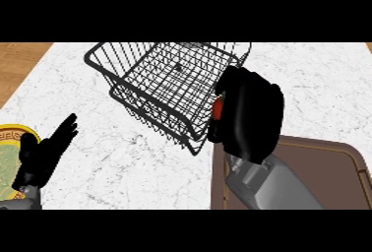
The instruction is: Pick the bell pepper from the tray and place it in the tiered basket
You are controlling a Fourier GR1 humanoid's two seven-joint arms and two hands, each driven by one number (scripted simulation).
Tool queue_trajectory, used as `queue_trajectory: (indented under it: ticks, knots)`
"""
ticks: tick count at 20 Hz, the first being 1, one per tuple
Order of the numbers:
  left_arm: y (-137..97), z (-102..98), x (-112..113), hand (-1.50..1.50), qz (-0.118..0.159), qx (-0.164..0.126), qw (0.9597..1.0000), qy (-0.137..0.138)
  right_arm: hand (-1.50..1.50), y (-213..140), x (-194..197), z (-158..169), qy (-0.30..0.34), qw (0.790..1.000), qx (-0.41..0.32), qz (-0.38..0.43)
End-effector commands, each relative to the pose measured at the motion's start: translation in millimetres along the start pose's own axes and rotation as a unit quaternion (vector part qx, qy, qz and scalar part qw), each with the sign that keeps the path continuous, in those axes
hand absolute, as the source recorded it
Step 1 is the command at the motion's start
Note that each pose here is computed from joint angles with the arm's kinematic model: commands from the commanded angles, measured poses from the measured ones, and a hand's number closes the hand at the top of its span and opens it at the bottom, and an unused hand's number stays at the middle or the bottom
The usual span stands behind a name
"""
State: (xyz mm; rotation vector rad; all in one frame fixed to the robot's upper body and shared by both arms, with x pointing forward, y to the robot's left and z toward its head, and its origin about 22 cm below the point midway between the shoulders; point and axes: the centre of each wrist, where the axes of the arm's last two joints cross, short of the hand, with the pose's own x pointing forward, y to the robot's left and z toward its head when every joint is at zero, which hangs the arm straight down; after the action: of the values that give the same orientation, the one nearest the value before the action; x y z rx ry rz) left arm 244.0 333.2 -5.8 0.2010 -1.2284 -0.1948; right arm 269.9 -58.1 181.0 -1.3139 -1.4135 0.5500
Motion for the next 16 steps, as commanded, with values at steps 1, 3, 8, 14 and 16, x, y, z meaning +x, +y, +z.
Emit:
queue_trajectory:
  ticks: [1, 3, 8, 14, 16]
  knots:
    - [-4.6, -3.6, 0.9, 0.0, 0.002, -0.007, 1.0, 0.002, 1.5, -10.7, 31.7, -5.2, 0.069, 0.995, -0.07, -0.022]
    - [-7.1, -6.2, 2.6, 0.0, -0.004, -0.01, 0.9999, 0.0, 1.5, -15.5, 41.0, -7.5, 0.069, 0.994, -0.089, -0.011]
    - [-12.1, -10.0, 10.2, 0.0, -0.006, -0.022, 0.9997, -0.007, 1.5, -17.2, 55.8, -24.5, 0.094, 0.988, -0.122, 0.008]
    - [-24.0, -14.5, 10.8, 0.0, -0.005, -0.025, 0.9995, -0.016, 1.5, -38.3, 70.9, -42.1, 0.103, 0.98, -0.152, -0.074]
    - [-18.8, -18.4, 20.1, 0.0, -0.008, -0.027, 0.9994, -0.018, 1.5, -43.0, 78.4, -50.2, 0.106, 0.979, -0.157, -0.08]
